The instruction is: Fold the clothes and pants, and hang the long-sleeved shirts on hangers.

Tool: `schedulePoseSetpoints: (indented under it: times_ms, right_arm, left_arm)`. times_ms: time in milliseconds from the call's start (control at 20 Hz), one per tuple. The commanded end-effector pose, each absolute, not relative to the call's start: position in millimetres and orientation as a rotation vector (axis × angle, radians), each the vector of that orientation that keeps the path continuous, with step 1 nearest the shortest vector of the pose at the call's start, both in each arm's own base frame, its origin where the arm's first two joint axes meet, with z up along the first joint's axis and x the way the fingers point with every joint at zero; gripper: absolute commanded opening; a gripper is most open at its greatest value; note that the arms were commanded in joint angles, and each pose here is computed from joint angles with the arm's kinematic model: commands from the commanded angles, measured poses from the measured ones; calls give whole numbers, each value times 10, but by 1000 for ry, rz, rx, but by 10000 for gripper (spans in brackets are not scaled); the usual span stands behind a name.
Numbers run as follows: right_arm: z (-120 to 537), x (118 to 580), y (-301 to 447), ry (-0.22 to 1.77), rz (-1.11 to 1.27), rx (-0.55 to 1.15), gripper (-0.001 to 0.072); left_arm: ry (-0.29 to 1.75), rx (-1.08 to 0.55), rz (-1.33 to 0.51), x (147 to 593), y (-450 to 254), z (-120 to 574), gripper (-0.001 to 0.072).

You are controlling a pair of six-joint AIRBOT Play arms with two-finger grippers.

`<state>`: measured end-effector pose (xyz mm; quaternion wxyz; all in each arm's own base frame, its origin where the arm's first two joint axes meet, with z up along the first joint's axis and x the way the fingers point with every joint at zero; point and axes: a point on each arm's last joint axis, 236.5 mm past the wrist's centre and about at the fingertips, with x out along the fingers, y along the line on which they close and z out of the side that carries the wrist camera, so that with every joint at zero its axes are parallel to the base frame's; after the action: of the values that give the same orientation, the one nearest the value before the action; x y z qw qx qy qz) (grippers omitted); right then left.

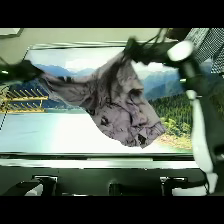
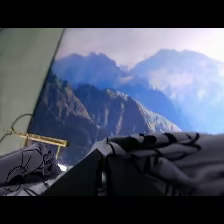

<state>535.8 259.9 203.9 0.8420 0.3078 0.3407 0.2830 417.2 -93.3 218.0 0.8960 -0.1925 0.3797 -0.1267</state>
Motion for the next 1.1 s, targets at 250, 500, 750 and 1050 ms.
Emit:
schedulePoseSetpoints:
  times_ms: [250, 500, 750, 1050]
  right_arm:
    - [1160, 5193, 2041, 1024, 527, 517, 568]
    - [1305, 4189, 355, 1252, 207, 212, 625]
    - [635, 3150, 335, 1389, 90, 426, 696]
    - [-498, 2350, 931, 1465, 36, 862, 697]
  left_arm:
    - [1087, -444, -163, 4581, -876, 624, 22]
    - [1092, -448, -150, 4575, -797, 613, 22]
    - [1090, -455, -142, 4582, -752, 613, 22]
    - [1090, -458, -140, 4583, -751, 613, 23]
